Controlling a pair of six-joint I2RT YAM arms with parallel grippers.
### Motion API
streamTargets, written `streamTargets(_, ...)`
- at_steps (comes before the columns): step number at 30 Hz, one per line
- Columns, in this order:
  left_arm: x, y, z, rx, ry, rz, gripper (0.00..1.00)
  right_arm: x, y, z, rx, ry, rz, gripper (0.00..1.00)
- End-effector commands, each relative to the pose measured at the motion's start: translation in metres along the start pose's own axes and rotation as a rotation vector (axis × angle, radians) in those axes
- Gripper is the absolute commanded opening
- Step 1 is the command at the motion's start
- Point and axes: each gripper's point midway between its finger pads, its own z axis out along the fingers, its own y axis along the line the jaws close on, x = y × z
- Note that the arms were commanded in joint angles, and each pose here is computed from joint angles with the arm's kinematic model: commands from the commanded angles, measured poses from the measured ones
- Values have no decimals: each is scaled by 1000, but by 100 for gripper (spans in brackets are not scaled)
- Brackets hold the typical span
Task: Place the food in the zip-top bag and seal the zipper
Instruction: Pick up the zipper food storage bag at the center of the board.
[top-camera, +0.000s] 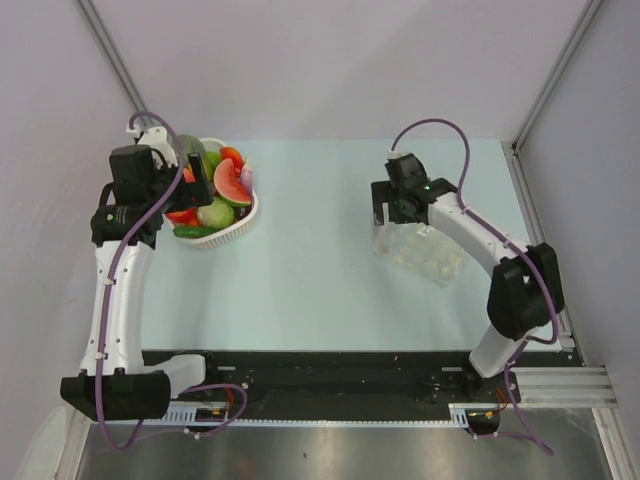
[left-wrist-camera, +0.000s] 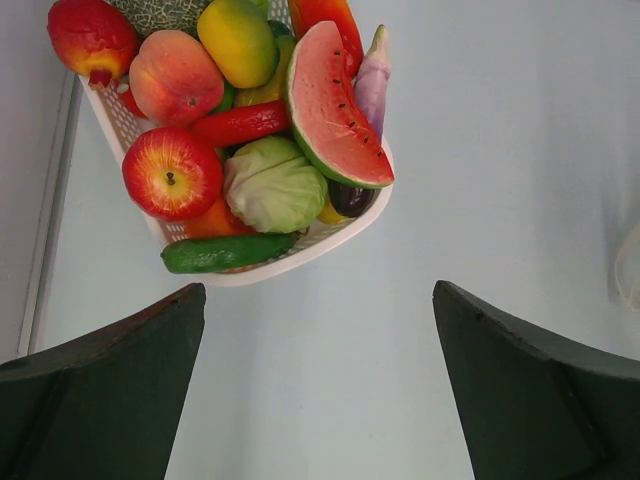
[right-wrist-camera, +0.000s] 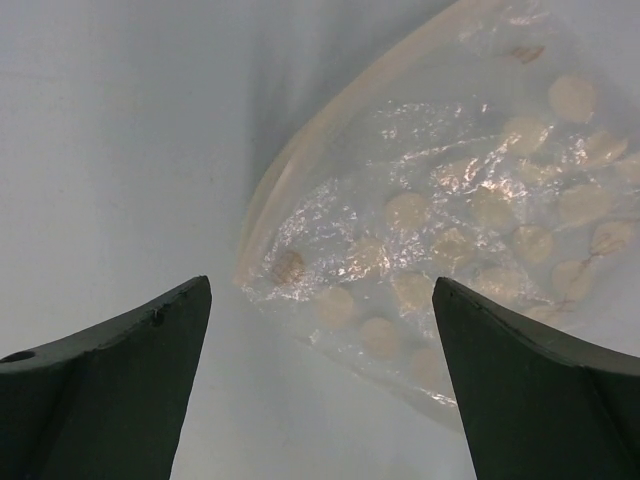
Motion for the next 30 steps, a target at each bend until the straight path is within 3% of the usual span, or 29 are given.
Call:
streamTargets(1,-10,3,-1,-33,-35,-53,99,-8,6,16,95,9,48,96)
streamTargets(12,6,11,5,-74,-31,-86,100,-34,8,64,296,-4,67,81)
streamTargets(22,21,23,9,-136,-10,-96,100,-3,-15,106,411,101,54,76)
streamTargets(27,19,19,10,-114,-23,-110,100,-8,-19,97,391,95,81,62)
streamTargets(30,18,15,12,-95,-23,-114,100,-12,-21,94,384,89,87,40)
